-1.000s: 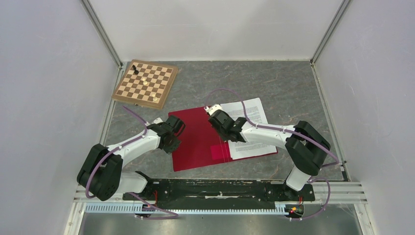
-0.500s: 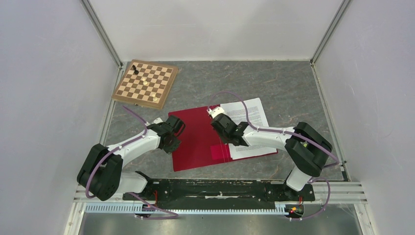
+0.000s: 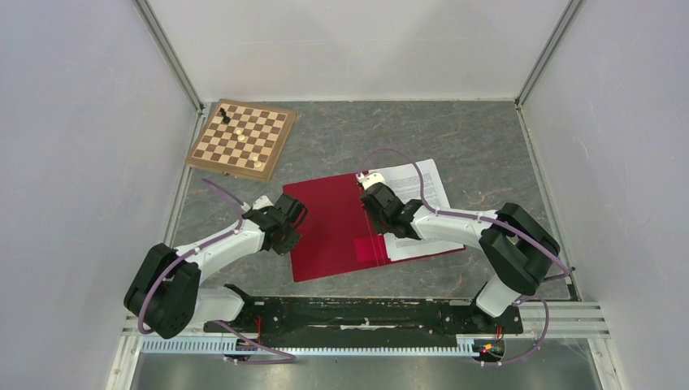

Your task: Put the files into the folder

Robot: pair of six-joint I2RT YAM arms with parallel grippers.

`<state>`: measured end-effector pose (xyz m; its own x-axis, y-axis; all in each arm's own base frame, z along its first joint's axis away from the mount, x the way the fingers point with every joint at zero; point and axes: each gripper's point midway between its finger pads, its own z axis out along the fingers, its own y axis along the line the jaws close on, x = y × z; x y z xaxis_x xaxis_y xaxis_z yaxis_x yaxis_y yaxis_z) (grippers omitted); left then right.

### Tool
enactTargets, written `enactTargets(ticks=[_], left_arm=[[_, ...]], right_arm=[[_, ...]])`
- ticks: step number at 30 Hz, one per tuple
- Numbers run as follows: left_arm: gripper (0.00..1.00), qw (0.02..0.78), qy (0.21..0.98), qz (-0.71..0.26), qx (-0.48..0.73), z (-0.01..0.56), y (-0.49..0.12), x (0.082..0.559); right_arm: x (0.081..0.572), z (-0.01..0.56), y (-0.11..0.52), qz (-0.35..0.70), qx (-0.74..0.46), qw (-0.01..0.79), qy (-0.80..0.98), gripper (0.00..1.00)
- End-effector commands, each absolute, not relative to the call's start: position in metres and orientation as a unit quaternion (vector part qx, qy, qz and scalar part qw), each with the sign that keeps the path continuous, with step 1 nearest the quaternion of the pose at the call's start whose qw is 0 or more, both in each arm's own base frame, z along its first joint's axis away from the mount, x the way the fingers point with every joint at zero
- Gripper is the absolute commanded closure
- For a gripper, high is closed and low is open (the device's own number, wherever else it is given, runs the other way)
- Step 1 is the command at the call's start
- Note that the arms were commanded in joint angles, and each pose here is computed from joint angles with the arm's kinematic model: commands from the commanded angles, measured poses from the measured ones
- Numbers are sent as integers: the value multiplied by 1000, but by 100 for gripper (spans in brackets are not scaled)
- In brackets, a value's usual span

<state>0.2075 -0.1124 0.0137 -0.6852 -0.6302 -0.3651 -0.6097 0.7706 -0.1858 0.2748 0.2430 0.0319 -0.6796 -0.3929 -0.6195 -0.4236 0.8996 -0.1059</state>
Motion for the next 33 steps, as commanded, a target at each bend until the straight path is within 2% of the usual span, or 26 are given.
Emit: enactTargets(ticks=[1,33], left_arm=[[98,198,923,39,-329,-3,-86,186],[98,197,927,47,-316,-6,-93,188]], right_arm=[[252,-5,193,-44,-226,250,941,100],[242,-24,207,30,-223,212,951,100]])
